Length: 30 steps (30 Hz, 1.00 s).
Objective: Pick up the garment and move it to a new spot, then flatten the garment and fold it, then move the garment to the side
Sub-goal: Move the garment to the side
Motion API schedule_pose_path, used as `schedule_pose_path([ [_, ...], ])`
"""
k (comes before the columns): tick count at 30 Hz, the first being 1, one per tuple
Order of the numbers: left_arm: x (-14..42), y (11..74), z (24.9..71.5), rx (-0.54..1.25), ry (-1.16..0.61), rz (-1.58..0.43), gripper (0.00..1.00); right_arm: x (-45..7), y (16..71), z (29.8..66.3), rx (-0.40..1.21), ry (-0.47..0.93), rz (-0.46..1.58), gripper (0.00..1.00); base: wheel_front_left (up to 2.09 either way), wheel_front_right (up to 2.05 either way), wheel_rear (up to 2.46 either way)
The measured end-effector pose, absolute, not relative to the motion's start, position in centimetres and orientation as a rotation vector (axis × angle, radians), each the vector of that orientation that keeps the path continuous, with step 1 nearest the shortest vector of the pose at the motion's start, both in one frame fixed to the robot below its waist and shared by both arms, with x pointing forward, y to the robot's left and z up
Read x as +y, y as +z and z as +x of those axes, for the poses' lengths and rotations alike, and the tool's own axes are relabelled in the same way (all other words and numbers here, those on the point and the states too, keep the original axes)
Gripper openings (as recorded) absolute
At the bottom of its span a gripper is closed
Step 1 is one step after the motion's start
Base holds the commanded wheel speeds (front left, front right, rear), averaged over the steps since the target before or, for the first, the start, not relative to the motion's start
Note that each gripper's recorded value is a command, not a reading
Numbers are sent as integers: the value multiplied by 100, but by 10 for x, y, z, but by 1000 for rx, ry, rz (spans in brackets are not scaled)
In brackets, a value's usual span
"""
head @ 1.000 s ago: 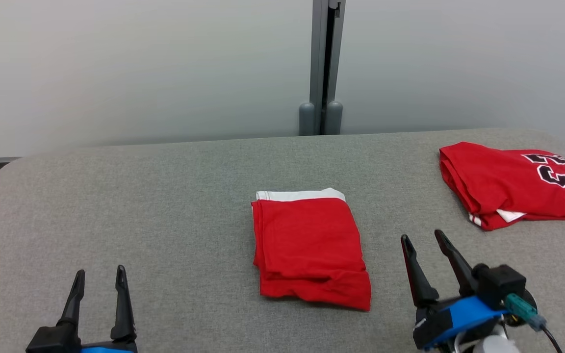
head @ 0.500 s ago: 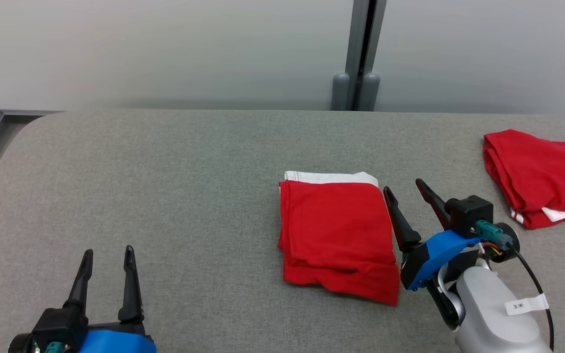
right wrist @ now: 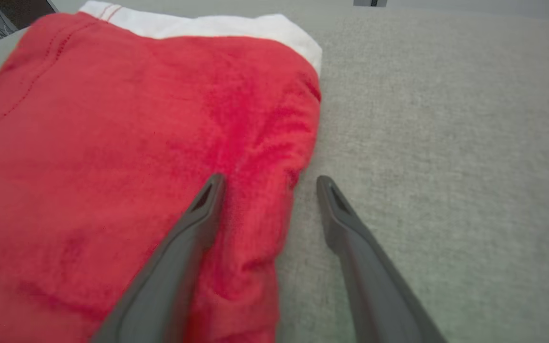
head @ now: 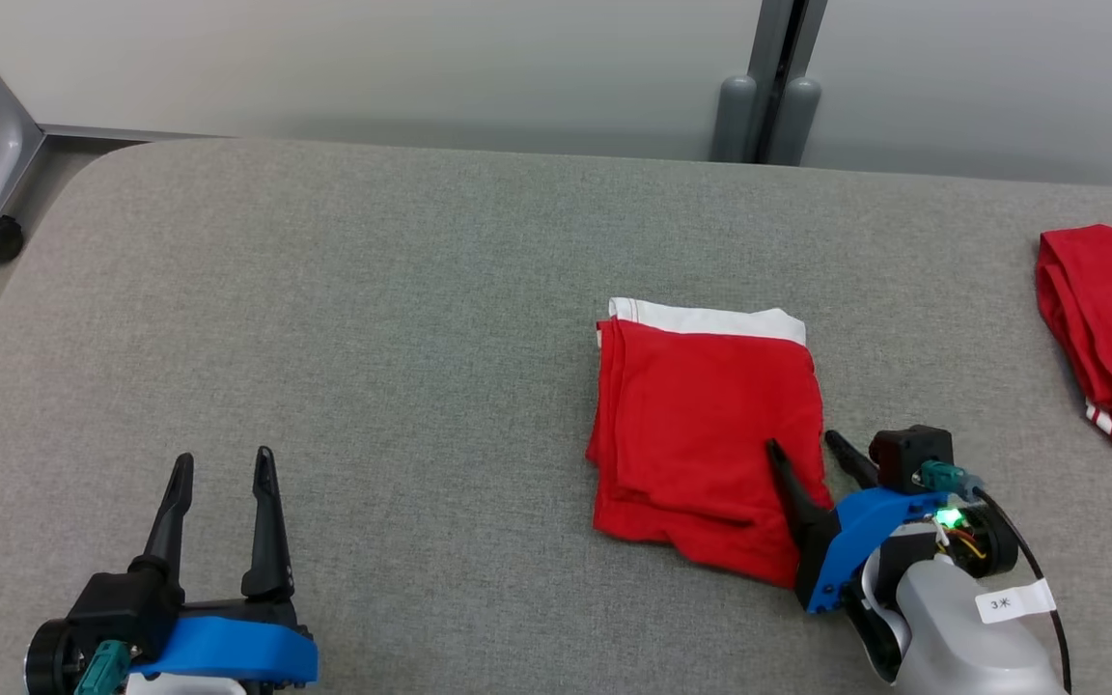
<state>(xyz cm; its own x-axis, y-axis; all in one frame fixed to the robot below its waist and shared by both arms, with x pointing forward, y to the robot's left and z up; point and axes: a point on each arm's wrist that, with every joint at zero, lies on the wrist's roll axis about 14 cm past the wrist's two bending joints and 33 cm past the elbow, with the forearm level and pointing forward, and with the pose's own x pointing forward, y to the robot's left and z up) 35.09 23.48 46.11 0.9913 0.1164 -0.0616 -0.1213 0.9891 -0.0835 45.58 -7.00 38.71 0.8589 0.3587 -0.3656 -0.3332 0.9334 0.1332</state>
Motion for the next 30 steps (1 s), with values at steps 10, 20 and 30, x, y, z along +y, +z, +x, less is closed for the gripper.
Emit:
schedule_pose_path([
  [10, 234, 458, 358, 64, 124, -108, 100, -57, 370, 452, 464, 378, 111, 18, 0, 0, 0],
  [20, 227, 458, 361, 62, 110, -119, 100, -64, 387, 460, 407, 381, 103, 0, 0, 0, 0],
  [30, 166, 451, 400, 71, -74, -144, 100, -171, 381, 428, 396, 166, 75, 0, 0, 0, 0],
])
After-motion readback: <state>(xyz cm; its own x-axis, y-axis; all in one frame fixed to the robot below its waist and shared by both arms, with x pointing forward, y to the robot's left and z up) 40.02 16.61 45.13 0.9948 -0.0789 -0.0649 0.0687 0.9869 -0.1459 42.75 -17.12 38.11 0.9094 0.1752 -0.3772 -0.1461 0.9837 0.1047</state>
